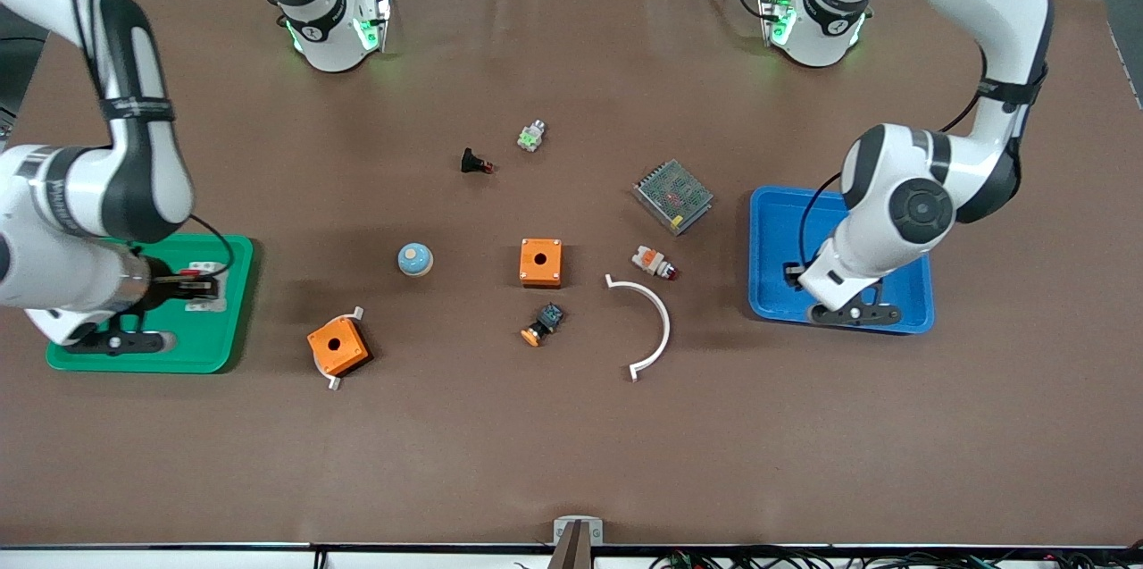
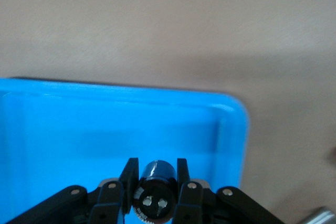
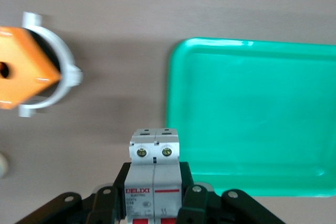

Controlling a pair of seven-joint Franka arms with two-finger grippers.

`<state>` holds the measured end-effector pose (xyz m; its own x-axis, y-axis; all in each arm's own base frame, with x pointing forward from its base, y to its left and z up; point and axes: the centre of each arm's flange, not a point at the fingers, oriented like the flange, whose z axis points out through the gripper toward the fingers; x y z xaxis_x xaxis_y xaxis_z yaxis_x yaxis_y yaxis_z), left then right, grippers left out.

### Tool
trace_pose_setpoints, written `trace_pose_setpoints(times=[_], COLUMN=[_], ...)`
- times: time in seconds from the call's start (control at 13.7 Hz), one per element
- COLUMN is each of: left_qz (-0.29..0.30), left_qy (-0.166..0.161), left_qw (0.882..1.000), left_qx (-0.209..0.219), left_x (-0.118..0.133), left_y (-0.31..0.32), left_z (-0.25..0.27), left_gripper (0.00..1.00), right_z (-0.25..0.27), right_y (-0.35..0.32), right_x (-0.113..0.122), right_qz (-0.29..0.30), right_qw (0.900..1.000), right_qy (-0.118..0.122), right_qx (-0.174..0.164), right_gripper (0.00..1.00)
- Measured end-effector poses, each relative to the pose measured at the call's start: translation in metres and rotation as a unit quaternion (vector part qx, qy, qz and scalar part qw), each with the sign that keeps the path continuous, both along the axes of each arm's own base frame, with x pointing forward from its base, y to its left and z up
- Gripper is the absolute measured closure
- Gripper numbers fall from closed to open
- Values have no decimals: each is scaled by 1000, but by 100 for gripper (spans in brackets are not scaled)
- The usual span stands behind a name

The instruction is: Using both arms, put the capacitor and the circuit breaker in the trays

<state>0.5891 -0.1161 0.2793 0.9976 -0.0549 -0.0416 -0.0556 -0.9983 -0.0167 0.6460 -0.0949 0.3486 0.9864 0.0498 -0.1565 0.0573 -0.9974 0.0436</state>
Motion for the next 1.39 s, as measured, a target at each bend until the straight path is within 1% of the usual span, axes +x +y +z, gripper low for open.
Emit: trace_pose_setpoints(times=[0.15,0.29,0.51,0.88,0.95,1.02,1.1,1.17,1.24,1.39], left_qz=[-6,-10,-13,-16,-16,-16,-16,-16,-16,-16], left_qy=[-2,6,19,31,29,24,16,6,-7,-36], left_qw=[1000,1000,1000,999,999,1000,1000,1000,1000,999], left_qx=[-2,-2,-1,0,0,-1,-2,-4,-6,-10], left_x=[-11,-22,-28,-31,-30,-27,-22,-16,-9,4], left_y=[21,22,19,19,19,18,17,16,15,13], left_z=[-19,-38,-59,-80,-79,-76,-70,-61,-49,-19], left_gripper=[66,66,66,65,63,51,42,31,20,1], right_z=[-26,-55,-84,-117,-123,-130,-135,-137,-138,-134], right_y=[-40,-61,-66,-72,-73,-72,-72,-71,-71,-70], right_x=[-10,-17,-17,-14,-14,-13,-14,-14,-13,-11], right_qz=[30,61,92,139,143,147,149,149,150,152], right_qw=[1000,998,995,990,989,989,989,988,988,988], right_qy=[-2,8,17,13,11,12,13,13,14,12], right_qx=[7,15,19,21,21,21,21,22,22,22], right_gripper=[60,60,60,60,60,60,60,60,53,34])
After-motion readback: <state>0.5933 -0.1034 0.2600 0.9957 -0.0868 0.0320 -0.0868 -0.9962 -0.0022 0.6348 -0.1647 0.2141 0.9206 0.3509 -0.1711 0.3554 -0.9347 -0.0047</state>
